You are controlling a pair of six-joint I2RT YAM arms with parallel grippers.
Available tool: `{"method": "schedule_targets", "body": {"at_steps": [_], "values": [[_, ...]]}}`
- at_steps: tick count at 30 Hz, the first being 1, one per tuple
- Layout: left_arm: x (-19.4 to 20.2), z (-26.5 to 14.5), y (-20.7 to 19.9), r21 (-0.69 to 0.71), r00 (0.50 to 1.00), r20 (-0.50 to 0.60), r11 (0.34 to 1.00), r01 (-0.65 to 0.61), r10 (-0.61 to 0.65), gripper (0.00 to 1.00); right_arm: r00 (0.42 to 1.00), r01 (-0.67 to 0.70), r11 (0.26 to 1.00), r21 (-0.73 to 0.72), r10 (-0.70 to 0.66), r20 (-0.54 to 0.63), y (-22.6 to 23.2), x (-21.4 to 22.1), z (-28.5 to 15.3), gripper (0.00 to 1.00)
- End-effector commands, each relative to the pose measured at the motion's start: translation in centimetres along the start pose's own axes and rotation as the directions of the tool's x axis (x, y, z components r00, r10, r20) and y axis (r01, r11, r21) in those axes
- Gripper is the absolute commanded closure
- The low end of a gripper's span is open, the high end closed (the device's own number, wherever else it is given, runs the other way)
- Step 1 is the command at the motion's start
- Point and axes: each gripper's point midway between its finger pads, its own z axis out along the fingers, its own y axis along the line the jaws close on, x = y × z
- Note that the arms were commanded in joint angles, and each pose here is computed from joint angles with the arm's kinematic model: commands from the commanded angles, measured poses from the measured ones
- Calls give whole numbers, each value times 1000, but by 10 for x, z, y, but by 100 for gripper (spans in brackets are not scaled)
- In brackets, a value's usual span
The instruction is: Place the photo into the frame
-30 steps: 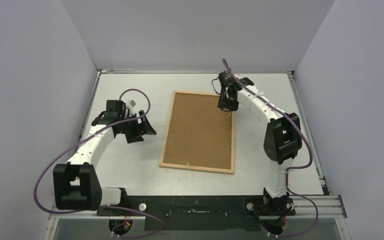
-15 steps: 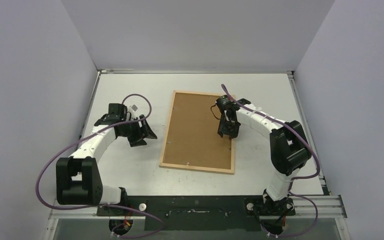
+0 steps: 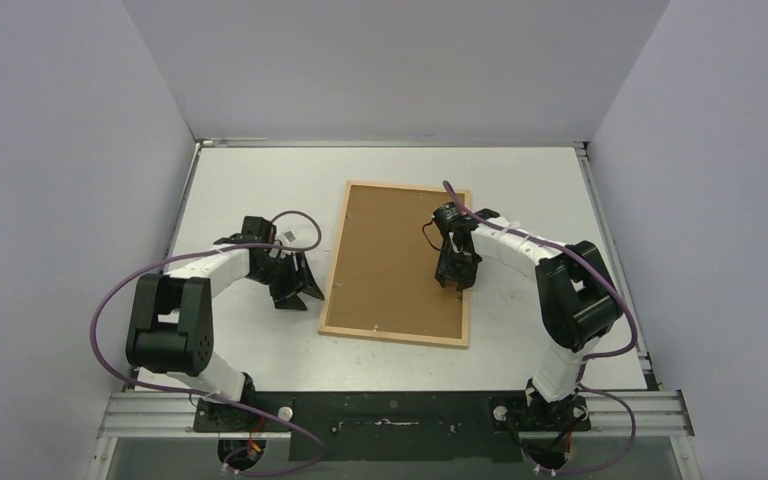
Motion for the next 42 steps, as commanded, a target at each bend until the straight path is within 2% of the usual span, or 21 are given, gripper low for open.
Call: {"method": "schedule_targets", "body": {"at_steps": [1, 9, 13, 16, 19, 23, 29, 31, 36, 42], "values": [[-3, 7, -2, -26, 999, -23, 999, -42, 41, 48, 1000, -8, 999, -37, 9, 14, 6, 1, -7, 64], [-13, 16, -11, -15, 998, 3, 998, -67, 67, 46, 999, -6, 998, -55, 3, -42, 5, 16, -4, 64], [-63, 9, -37, 13, 979, 154, 990, -141, 137, 41, 999, 4, 999, -50, -7, -49, 5, 16, -1, 63], [-101, 7, -62, 22, 956, 233, 981, -190, 180, 41, 999, 10, 999, -50, -12, -50, 6, 15, 1, 63], [-131, 17, -66, -33, 940, 275, 979, -202, 204, 43, 998, 12, 998, -55, -15, -53, 7, 16, 2, 63], [-152, 37, -65, -72, 939, 269, 977, -201, 213, 53, 999, 14, 998, -53, -17, -50, 5, 17, 2, 63], [-158, 70, -63, -89, 955, 211, 977, -196, 210, 55, 999, 9, 998, -57, -12, -49, 6, 18, 3, 63], [-159, 76, -57, -123, 961, 198, 977, -173, 194, 56, 999, 9, 998, -55, -12, -53, 5, 20, 3, 63], [-160, 86, -44, -181, 972, 208, 981, -72, 109, 66, 998, 3, 1000, -30, -5, -68, -2, 26, 5, 64], [-154, 97, -30, -248, 978, 198, 969, -19, 70, 76, 998, -14, 1000, -4, 13, -64, -9, 28, 4, 64]]}}
